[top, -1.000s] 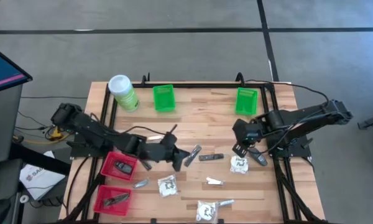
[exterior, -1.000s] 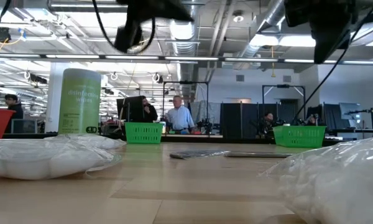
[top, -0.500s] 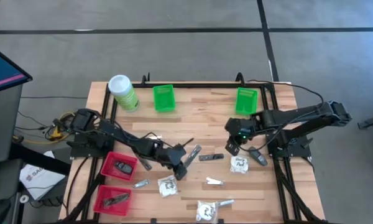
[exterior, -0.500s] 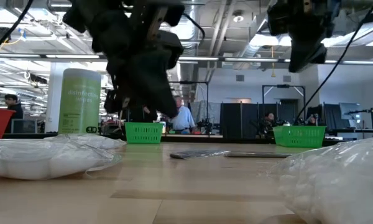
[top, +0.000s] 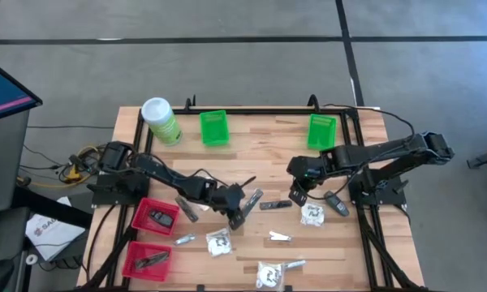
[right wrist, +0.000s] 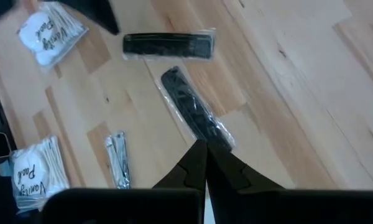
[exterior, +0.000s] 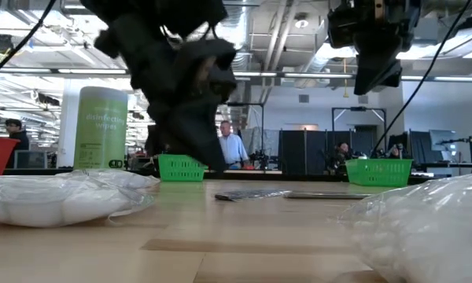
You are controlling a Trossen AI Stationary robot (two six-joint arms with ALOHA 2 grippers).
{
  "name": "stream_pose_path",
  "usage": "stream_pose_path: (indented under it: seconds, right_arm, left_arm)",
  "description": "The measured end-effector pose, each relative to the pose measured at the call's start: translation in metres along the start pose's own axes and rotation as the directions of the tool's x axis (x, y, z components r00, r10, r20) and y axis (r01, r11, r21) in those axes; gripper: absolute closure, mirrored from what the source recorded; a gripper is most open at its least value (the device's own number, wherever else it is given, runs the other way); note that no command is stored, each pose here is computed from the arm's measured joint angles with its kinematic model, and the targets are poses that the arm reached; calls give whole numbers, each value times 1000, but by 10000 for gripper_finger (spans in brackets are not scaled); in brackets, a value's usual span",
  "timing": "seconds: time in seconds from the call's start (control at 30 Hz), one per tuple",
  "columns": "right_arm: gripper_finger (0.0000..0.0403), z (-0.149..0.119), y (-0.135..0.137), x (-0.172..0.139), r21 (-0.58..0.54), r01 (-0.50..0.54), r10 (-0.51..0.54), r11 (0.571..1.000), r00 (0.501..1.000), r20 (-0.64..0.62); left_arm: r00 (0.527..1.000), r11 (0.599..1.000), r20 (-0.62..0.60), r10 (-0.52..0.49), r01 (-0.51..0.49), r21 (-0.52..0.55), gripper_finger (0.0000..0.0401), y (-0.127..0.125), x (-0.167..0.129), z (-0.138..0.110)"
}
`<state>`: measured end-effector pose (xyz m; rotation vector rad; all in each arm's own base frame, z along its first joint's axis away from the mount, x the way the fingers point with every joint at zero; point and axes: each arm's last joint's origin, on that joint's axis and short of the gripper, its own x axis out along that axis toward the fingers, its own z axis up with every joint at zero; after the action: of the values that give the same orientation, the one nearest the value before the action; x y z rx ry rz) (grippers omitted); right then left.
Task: Pick & Place Travel size toiletries
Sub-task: Put the silver nail cutter into the top right green basket
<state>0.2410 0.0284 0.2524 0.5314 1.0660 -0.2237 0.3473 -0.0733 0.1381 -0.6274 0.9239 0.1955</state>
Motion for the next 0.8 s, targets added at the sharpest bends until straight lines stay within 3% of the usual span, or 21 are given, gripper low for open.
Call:
stream_pose_path:
  seconds: [0.17,0.37,0.63,0.8]
  right_arm:
    - [403,0,0,0,-26,-4,4,1000,1000,1]
    - [403,2,-2,0,-16,-4,4,1000,1000,2]
    - [403,-3,2,0,-61,-71,67,996,996,-59]
    - [403,-7,5,0,-103,-73,64,992,995,-80]
  left_arm:
    - [996,999,-84,-13,16,30,401,7,13,-6]
    - [995,999,-97,-2,7,48,401,6,17,-10]
    - [977,979,-78,200,-195,59,401,19,-6,-7]
    - [979,976,-10,206,-205,78,401,17,-24,3]
